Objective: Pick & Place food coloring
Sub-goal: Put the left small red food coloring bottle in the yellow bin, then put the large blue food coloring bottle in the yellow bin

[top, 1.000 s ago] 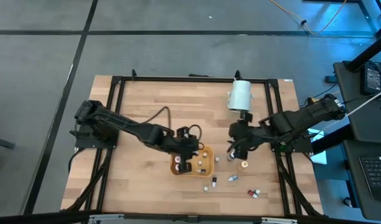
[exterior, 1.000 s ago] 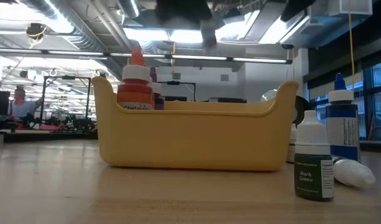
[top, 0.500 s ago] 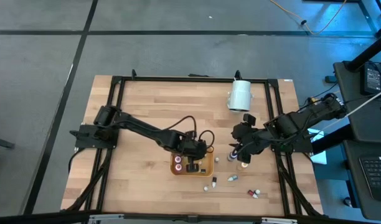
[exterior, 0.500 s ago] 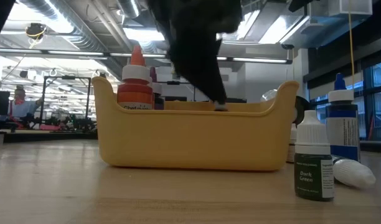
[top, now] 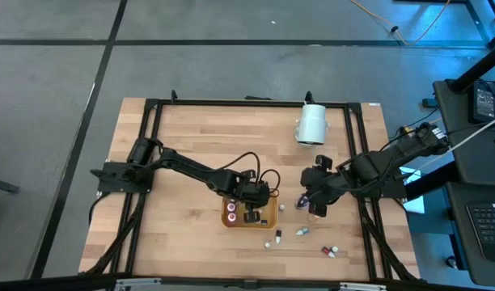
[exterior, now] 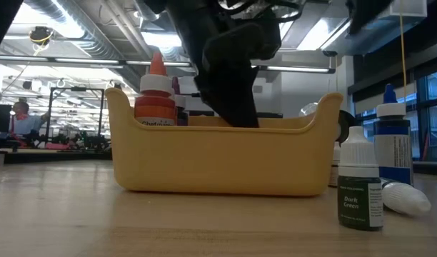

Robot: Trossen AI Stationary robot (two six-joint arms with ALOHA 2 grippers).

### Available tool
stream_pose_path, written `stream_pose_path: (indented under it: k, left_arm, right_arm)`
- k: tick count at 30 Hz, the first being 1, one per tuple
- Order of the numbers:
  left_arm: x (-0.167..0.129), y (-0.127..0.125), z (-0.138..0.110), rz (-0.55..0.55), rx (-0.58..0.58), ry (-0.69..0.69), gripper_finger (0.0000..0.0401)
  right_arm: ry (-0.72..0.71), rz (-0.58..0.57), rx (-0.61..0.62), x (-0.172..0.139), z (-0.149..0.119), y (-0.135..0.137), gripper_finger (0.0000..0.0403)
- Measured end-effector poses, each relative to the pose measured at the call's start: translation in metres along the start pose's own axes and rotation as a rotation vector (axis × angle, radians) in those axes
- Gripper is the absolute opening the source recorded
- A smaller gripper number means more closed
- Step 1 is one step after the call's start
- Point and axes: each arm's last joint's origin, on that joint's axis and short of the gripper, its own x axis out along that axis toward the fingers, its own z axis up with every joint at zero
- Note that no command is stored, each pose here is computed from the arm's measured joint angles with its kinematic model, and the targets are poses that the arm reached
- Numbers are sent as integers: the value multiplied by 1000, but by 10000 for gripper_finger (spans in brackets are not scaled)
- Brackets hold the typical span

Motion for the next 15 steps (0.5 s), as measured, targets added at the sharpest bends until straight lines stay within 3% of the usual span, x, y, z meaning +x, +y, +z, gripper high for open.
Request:
stream_pose_path:
  k: [7, 15]
  left_arm:
    - [1, 0, 0, 0, 16, 2, 78]
    - [-6, 1, 4, -2, 39, -8, 65]
  right_arm:
    - [144, -23, 26, 31, -25, -4, 227]
    - [151, 30, -4, 50, -34, -1, 227]
